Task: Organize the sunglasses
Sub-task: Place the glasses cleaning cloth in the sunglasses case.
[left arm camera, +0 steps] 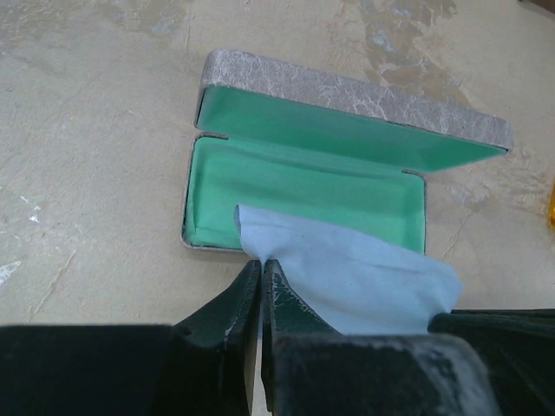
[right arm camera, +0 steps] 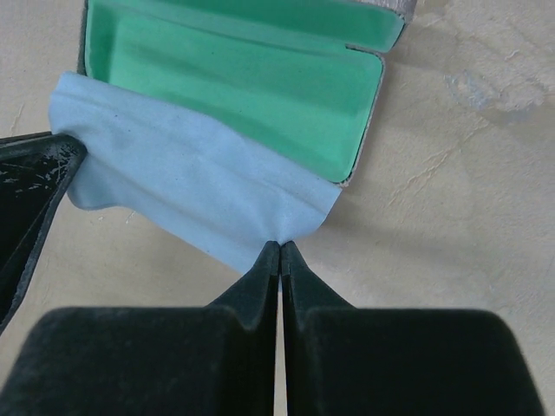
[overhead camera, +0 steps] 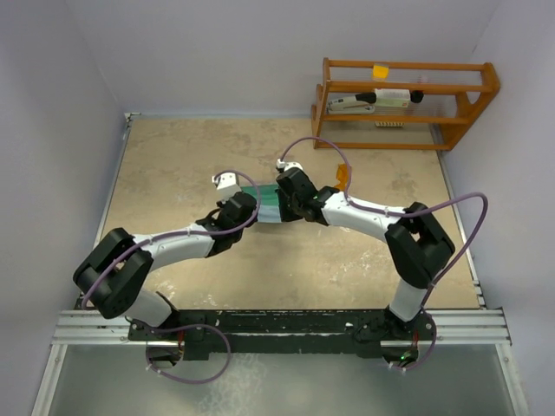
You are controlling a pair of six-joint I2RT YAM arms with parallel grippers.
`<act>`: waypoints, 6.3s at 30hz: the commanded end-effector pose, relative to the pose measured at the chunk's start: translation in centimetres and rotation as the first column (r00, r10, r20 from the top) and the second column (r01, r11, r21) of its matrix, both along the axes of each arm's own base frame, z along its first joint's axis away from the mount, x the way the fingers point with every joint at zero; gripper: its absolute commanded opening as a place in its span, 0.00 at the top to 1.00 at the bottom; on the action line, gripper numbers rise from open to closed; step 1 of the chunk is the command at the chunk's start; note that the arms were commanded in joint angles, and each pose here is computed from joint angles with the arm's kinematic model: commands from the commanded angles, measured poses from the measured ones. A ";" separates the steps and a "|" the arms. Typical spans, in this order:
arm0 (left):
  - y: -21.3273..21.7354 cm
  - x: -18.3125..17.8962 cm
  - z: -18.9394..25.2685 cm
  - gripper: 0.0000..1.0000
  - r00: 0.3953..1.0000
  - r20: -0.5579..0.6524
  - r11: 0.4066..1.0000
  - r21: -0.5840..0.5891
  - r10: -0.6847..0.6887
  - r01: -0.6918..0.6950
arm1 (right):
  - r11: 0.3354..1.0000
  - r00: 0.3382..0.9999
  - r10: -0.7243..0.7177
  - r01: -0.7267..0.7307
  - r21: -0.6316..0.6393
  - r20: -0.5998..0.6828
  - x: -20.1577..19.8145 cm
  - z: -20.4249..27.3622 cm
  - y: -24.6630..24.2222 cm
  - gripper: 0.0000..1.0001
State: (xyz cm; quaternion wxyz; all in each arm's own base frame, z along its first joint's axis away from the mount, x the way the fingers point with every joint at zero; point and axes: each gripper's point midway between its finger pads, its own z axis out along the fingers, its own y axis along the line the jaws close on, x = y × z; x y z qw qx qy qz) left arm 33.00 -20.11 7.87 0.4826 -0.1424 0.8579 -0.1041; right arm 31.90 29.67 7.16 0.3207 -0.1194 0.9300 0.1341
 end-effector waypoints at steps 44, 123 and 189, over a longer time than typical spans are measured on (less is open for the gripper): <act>0.3 7.4 1.0 1.00 0.998 0.057 1.000 -0.025 0.020 -0.018 | 0.999 0.997 0.021 -0.023 0.023 0.069 7.5 0.7 2.0 1.00; 2.3 6.1 -4.1 1.00 0.980 -0.200 0.997 0.083 0.025 -0.009 | 0.999 0.998 0.034 -0.035 -0.019 -0.054 6.5 -3.8 0.9 1.00; 1.7 5.4 -1.8 0.85 0.980 -0.199 0.992 0.128 0.003 0.023 | 0.999 1.000 -0.006 0.006 -0.054 0.001 7.2 -1.9 -0.2 0.86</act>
